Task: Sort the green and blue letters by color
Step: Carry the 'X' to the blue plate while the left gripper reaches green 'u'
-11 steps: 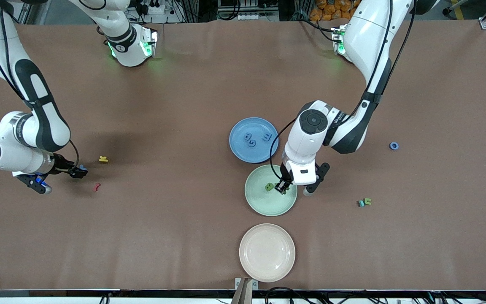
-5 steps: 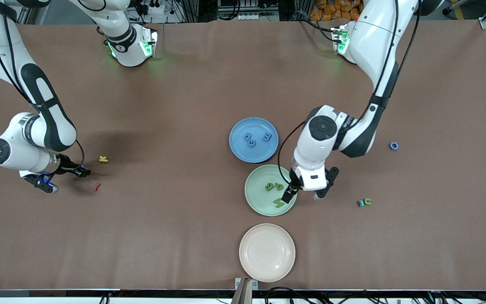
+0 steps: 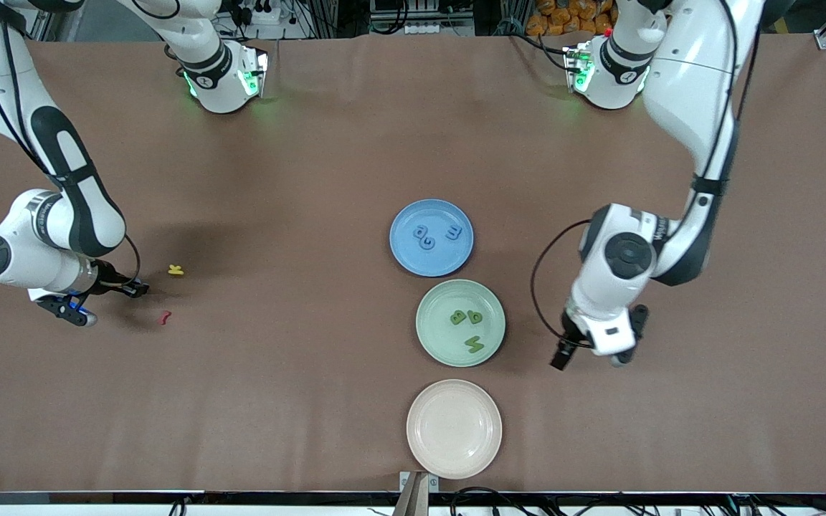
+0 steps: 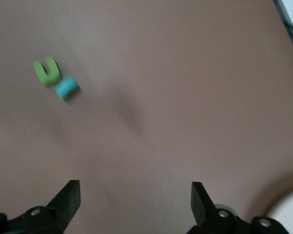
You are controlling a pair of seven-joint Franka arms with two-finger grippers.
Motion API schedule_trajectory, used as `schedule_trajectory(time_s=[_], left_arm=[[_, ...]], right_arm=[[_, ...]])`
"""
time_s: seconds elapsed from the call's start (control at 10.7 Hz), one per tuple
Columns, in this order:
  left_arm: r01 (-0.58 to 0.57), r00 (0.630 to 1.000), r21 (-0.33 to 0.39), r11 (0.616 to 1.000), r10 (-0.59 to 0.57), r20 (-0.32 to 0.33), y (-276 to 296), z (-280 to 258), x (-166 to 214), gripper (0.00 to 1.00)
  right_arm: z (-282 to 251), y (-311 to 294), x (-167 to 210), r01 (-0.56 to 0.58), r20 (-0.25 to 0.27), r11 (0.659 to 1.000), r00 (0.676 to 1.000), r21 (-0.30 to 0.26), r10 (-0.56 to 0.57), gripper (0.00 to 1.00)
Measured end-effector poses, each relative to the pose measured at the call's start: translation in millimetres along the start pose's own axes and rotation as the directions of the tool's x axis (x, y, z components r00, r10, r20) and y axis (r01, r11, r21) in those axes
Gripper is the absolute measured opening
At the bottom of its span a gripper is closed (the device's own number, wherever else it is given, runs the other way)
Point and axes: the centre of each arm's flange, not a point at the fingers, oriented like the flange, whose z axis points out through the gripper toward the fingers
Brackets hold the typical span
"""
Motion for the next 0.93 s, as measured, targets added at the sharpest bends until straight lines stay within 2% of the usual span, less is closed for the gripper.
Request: schedule_trajectory(time_s=[0.19,0.37,0.47,0.65,0.93], left_arm=[[0.064,0.998,0.030,0.998,-0.063,-0.009,-18,6,52,1.00],[0.095,0.996,0.054,0.994,-0.094,-0.009,-30,17,70,1.00],[0.100,0.995,0.064,0.993,-0.100,-0.008,-34,22,71,1.00],[0.130,0.991,0.101,0.986,-0.130,-0.005,-43,29,77,1.00],[0.317,0.948,0.126,0.940,-0.315,-0.031,-57,32,104,1.00]], right_arm=[[-21,-21,-1,-0.001,0.011,0.999,1.000,0.035,0.001,0.34],[-51,-72,-11,0.003,0.014,0.996,1.000,0.088,-0.004,0.34],[-63,-103,-20,-0.024,0.014,0.995,1.000,0.094,0.023,0.34],[-77,-171,-47,-0.080,0.013,0.993,0.997,0.089,0.079,0.34],[-88,-288,-111,-0.130,-0.003,0.988,0.991,0.088,0.131,0.34]])
